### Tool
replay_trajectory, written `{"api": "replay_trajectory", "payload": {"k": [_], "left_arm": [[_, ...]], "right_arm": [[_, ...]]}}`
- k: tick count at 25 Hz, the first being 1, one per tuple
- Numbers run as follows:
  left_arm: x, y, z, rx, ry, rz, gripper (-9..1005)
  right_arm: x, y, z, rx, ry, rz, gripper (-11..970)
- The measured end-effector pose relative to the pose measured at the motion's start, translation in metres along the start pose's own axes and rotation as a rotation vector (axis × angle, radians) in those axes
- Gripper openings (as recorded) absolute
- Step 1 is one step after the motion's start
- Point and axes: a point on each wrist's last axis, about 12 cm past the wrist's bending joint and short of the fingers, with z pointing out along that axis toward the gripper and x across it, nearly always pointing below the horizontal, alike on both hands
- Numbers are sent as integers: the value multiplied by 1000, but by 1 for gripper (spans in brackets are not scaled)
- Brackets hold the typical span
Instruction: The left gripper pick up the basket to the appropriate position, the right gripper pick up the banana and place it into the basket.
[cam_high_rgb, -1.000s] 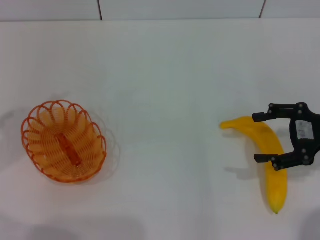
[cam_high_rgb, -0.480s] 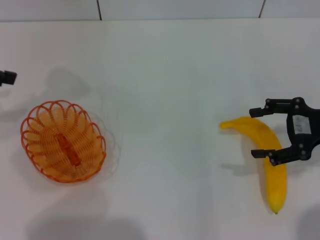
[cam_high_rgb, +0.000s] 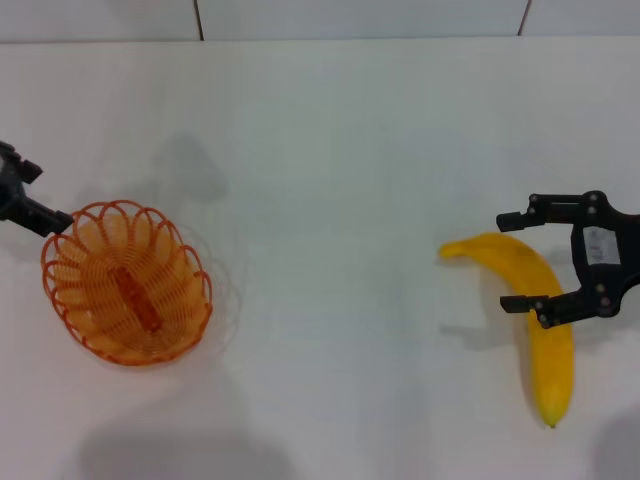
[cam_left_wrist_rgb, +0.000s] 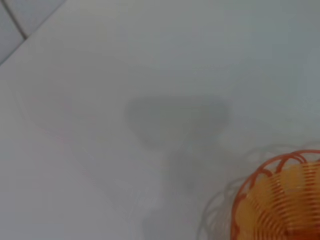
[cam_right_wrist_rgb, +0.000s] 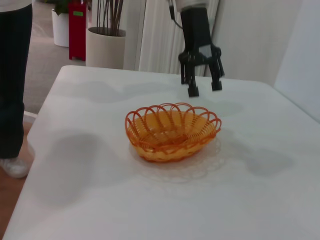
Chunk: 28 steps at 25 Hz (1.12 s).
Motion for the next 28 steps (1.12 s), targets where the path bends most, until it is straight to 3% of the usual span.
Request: {"api": "replay_trajectory", "payload": {"k": [12,28], "left_arm": [[-13,-8,22,31,16,17,807],[-27,-15,46,-9,83,24,722]], "right_arm": [[-2,-2,2,-6,-4,-4,851],[-2,-2,2,-6,-4,-3,847]]}}
